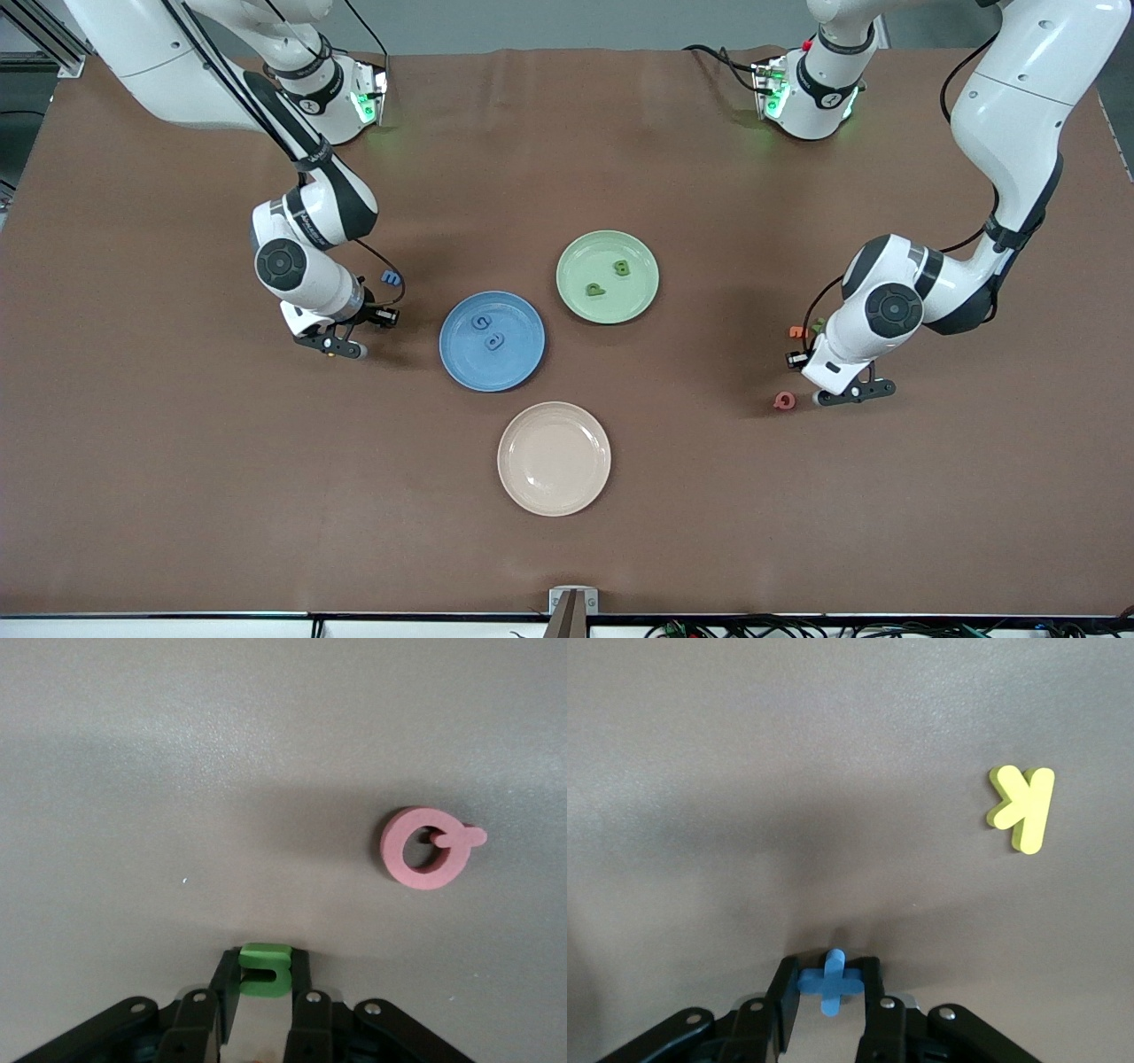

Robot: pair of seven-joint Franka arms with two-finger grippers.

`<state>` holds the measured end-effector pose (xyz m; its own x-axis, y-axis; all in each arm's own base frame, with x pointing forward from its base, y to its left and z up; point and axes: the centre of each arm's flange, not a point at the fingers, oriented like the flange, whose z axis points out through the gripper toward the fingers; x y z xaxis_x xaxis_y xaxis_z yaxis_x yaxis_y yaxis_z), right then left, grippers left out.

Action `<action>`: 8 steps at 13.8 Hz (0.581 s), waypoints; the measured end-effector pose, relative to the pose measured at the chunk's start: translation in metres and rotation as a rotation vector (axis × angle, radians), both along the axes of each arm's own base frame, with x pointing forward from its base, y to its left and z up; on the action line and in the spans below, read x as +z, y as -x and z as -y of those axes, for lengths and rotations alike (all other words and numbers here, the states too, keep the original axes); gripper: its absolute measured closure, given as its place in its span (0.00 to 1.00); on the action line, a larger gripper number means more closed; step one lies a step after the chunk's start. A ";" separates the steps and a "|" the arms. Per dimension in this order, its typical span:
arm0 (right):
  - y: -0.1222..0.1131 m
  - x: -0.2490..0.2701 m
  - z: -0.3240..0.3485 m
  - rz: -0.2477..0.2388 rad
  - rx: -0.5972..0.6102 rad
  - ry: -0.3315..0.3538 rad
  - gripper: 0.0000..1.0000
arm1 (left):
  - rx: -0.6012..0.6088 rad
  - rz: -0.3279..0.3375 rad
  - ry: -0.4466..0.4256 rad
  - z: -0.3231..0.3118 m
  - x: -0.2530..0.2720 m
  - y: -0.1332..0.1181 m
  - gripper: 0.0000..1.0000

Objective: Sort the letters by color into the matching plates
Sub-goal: 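Grasp the blue x with the right gripper while the left gripper grasps green u, then place the blue x on the blue plate while the left gripper places u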

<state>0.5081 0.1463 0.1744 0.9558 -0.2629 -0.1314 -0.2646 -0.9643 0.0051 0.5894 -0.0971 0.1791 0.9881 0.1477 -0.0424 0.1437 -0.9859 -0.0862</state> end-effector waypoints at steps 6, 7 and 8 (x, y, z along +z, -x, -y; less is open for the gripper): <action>-0.028 0.035 -0.027 -0.033 -0.088 0.046 0.67 | 0.011 0.031 0.013 0.038 0.033 -0.004 0.73; -0.033 0.045 -0.043 -0.017 -0.113 0.048 0.67 | 0.026 0.028 0.011 0.052 0.041 -0.003 0.73; -0.036 0.055 -0.062 -0.003 -0.139 0.049 0.67 | 0.041 0.025 0.012 0.066 0.048 0.000 0.73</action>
